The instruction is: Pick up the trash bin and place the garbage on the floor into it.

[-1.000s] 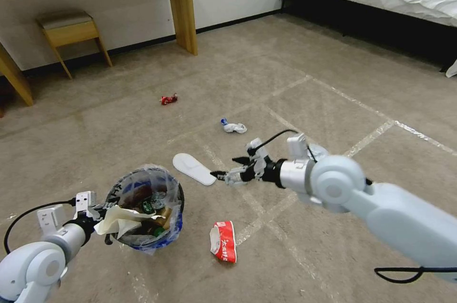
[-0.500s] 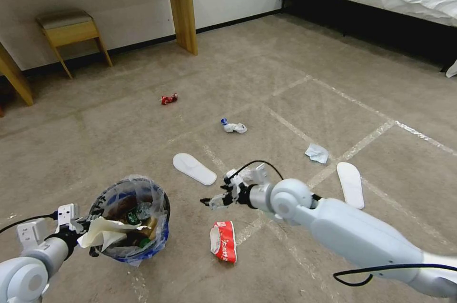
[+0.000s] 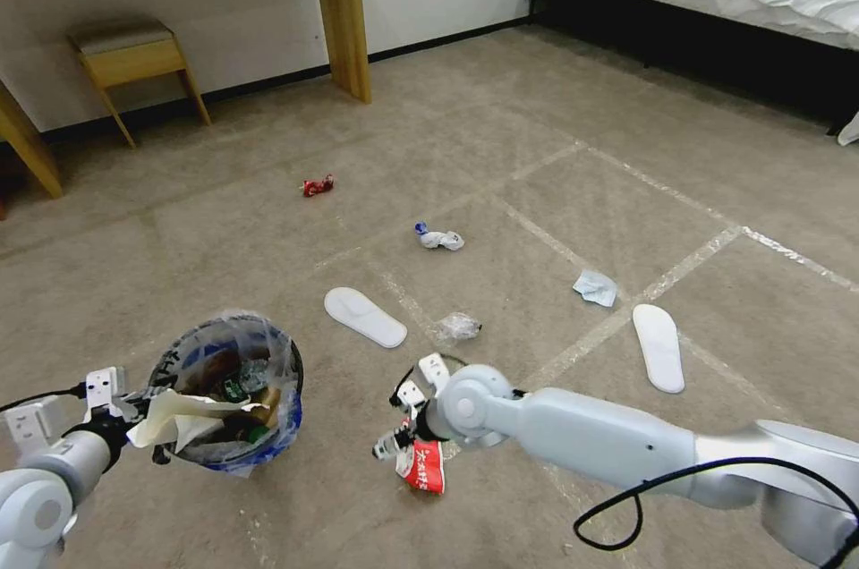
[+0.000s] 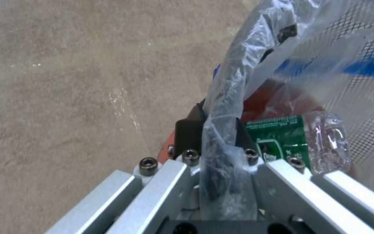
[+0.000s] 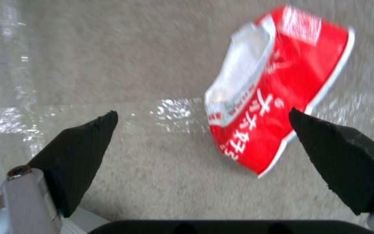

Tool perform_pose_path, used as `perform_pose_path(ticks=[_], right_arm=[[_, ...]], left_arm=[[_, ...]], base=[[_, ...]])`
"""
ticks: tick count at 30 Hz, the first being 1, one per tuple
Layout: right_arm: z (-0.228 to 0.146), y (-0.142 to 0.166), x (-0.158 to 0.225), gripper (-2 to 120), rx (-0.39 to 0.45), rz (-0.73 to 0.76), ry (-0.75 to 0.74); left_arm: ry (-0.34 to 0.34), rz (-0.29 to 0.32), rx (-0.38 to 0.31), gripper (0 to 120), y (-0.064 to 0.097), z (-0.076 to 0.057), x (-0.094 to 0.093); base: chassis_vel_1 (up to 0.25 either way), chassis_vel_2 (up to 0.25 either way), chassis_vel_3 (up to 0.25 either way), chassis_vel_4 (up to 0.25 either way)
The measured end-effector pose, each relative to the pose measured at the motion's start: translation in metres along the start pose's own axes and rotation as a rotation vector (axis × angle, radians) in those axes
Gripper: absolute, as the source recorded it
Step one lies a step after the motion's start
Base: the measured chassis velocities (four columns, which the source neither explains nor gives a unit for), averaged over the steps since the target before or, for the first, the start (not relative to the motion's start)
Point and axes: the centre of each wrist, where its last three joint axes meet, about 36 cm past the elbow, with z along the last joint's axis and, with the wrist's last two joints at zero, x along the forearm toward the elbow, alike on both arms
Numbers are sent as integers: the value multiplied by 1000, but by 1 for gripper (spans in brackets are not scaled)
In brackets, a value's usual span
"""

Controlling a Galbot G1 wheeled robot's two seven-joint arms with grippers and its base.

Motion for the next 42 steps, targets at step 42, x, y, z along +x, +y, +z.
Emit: perform_pose_path(ticks=[42], right_arm=[[-13,-9,-89,100,-156,175,-3]], left_arm=[[-13,35,13,1,-8,11,1]], base=[[0,0,0,0]])
